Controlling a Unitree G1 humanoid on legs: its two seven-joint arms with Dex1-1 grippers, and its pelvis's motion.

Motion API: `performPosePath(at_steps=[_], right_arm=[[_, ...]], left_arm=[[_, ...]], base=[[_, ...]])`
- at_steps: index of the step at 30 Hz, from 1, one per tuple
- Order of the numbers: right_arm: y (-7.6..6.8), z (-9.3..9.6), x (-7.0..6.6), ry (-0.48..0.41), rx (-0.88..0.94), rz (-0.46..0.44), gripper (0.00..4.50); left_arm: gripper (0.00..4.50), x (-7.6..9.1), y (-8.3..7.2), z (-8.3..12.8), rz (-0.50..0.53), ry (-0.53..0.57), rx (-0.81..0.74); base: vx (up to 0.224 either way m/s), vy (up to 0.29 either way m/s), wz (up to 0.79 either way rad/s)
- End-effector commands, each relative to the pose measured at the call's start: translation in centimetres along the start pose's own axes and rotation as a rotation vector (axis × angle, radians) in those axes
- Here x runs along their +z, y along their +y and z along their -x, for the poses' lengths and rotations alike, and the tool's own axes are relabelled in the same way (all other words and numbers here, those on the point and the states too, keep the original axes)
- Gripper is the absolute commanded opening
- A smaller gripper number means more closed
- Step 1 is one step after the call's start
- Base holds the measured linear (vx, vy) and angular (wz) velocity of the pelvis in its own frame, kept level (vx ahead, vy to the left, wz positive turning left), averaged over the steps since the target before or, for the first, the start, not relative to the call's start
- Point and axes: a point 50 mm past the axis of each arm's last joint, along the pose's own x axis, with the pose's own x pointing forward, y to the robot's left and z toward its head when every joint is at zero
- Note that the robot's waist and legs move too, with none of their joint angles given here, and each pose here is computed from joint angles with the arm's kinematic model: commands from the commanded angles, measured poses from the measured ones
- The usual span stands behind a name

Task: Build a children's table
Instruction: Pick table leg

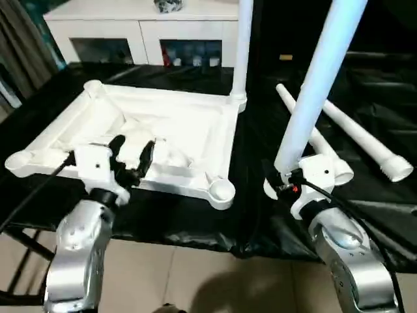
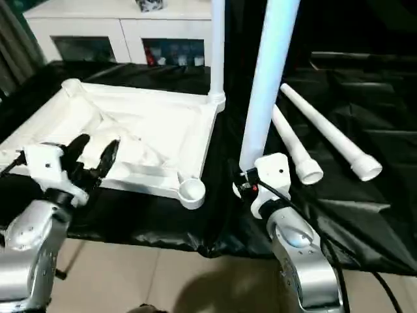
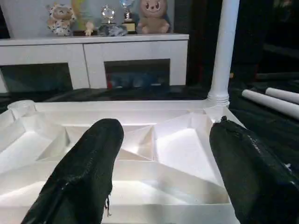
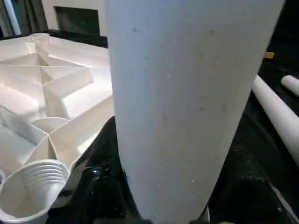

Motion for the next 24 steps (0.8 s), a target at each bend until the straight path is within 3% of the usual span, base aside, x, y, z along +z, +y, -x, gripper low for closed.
performPosePath(at_steps=[1,12,17,20,24], right_arm=[[-0.1,-0.1,-0.1,-0.004,-0.007,0.001,1.89],[0.0,0.0,-0.2,-0.008,-0.006,-0.005,1.89],[-0.2,0.0,-0.4,0.013,-0.022,0.066,1.89],[-0.8,0.2,-0.5,0.002,-0.075,-0.011,1.89],[-0.6,0.4,-0.6,0.011,-0.053,0.012,1.89]], left_arm=[[3.49,0.3,-0.1,0.1,-0.012,-0.001,0.014],[3.49,0.2,-1.0,0.6,-0.014,0.032,0.011],[3.49,0.2,-1.2,0.6,-0.013,0.038,0.008],[3.49,0.3,-1.4,0.6,-0.005,0.041,0.0],[3.49,0.2,-1.6,0.7,-0.001,0.045,-0.009]], base=[[0.0,0.0,0.0],[0.055,0.003,0.0],[0.089,0.009,0.05],[0.078,0.004,0.35],[0.063,-0.065,0.07]])
